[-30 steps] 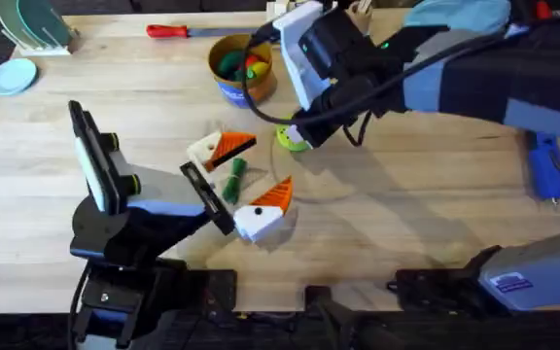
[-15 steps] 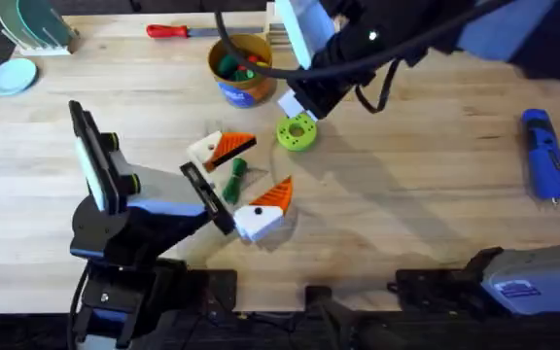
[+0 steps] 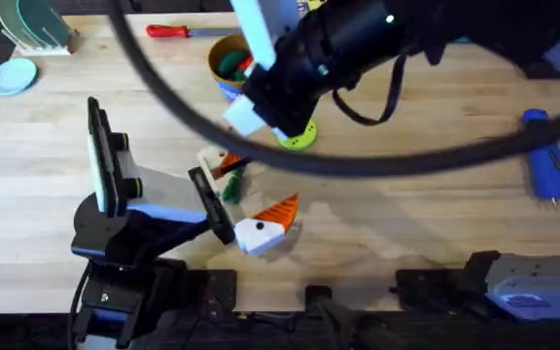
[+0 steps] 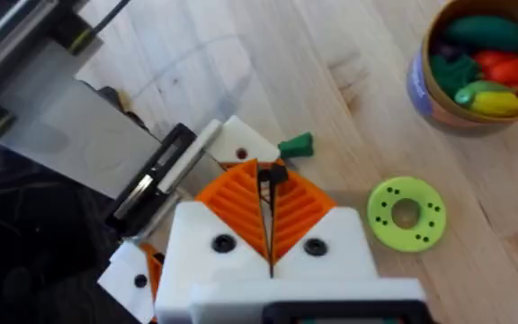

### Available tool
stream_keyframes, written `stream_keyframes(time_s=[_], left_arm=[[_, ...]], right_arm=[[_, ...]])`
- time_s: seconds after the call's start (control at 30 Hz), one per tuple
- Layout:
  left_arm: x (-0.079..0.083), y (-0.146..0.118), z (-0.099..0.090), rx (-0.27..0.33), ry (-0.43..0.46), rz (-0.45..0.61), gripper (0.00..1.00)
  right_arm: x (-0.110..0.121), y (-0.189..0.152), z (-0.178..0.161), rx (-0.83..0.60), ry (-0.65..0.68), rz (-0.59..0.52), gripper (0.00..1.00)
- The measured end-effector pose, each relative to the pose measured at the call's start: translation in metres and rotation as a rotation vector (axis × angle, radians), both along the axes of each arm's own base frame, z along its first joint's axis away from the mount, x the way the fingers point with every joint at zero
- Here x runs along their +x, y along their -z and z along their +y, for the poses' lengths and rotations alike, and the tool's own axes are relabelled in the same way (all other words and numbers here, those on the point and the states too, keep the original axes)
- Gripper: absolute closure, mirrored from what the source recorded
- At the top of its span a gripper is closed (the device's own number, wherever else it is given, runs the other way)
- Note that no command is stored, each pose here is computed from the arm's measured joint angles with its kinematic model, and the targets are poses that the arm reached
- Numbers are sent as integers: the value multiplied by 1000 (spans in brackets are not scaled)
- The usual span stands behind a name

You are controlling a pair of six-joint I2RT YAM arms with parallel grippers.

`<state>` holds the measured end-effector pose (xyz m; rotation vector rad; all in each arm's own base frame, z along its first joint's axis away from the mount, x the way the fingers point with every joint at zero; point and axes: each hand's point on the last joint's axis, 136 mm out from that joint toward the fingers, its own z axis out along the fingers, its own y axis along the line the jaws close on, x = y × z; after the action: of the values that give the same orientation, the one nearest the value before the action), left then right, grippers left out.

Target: Pick up the gripper from the table and insert it into the empty holder that is missing its gripper. Then pick up a screw, insert it into the mounting hole, and use the screwdriver to tighten it. Finally, clean up the table by picking up the vegetable and placing it into the bucket.

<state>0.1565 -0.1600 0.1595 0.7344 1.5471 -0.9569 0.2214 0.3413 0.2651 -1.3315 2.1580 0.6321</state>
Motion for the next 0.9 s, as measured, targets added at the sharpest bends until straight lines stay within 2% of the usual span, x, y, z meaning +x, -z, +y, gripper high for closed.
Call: stream_keyframes(time_s=[0.13, 0.4, 0.9], left_arm=[[-7, 1, -4, 0, 45, 0, 8], [-16, 1, -8, 15, 105, -34, 9], [-17, 1, -8, 18, 109, -39, 8]], right_arm=[[-12, 4, 10, -1, -36, 17, 996], [-16, 22, 18, -35, -34, 66, 996], [-24, 30, 12, -74, -35, 108, 997]])
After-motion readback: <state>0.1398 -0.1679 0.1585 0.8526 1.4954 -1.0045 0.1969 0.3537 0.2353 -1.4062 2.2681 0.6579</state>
